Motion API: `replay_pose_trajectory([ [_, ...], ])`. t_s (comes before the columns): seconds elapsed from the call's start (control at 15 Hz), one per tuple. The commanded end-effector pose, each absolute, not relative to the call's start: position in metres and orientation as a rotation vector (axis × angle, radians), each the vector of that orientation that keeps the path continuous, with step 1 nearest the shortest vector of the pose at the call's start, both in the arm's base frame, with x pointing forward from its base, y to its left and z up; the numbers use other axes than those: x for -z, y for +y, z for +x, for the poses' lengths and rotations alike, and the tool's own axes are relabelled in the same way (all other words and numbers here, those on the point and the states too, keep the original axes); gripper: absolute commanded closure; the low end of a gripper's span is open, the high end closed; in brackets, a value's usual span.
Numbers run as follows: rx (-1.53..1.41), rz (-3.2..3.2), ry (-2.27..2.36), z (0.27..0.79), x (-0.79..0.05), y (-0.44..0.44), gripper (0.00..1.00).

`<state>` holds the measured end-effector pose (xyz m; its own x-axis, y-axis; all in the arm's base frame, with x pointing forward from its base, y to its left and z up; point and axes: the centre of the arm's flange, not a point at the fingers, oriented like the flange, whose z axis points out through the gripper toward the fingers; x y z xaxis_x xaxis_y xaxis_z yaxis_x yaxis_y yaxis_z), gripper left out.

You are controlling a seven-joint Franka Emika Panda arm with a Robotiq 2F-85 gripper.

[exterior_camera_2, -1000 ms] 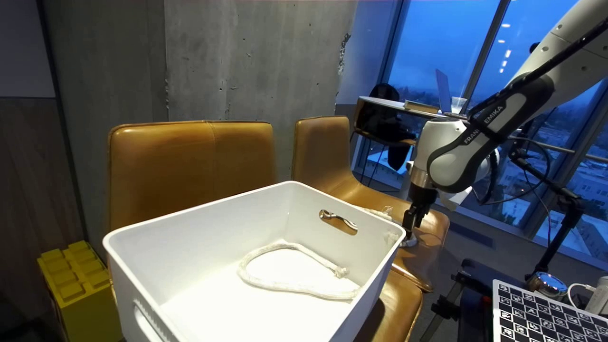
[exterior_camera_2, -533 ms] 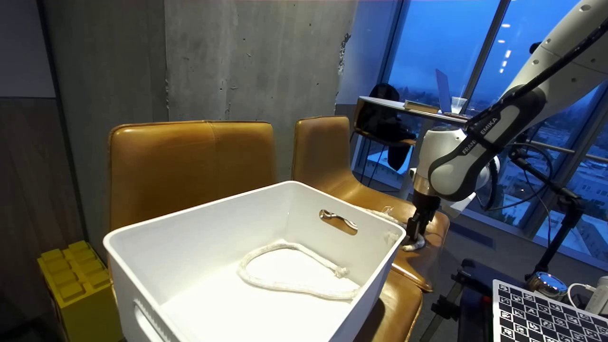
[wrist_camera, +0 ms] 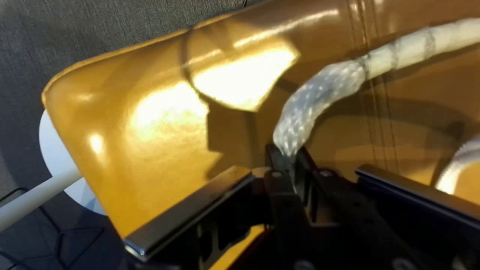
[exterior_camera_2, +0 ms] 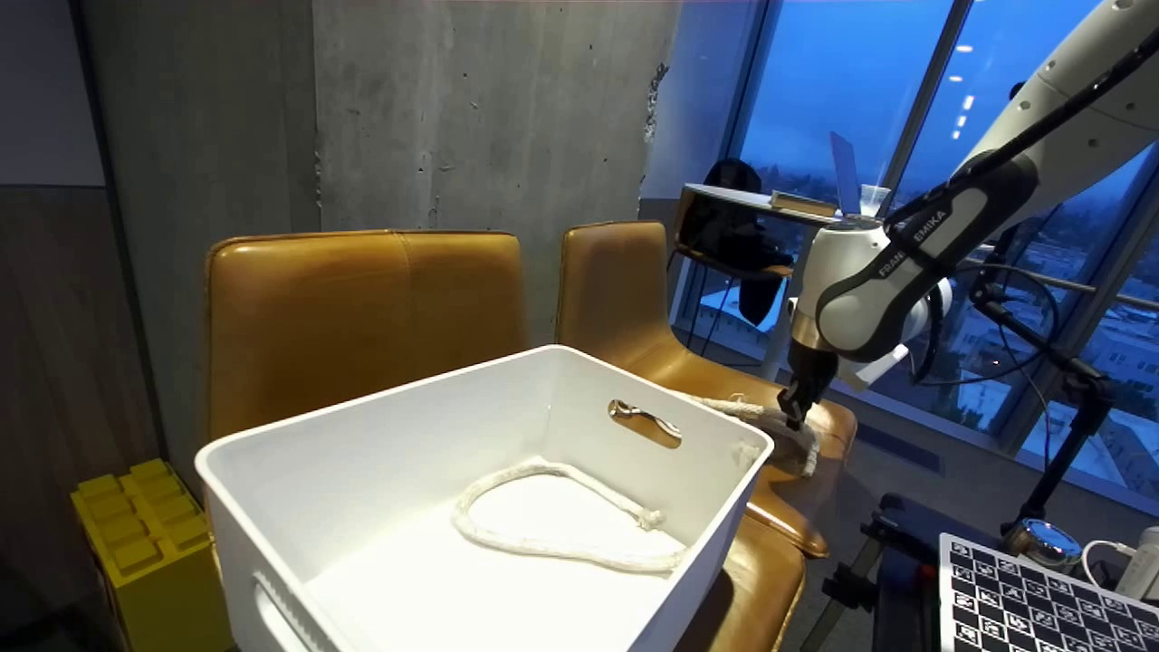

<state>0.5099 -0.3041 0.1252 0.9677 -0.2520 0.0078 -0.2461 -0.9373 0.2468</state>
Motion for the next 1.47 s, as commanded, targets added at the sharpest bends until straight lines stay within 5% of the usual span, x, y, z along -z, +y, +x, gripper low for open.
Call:
replay_pose_trajectory([
  [0.0,-0.065,2.872,-0.405,0.536,-0.21,-0.278,0.97],
  [0.73,-0.648,2.981,-0.425,0.603,-0.494,-0.2,0.97],
  [1.4,-0.884,2.989,-0.288,0.598,-0.754,-0.098,0.97],
])
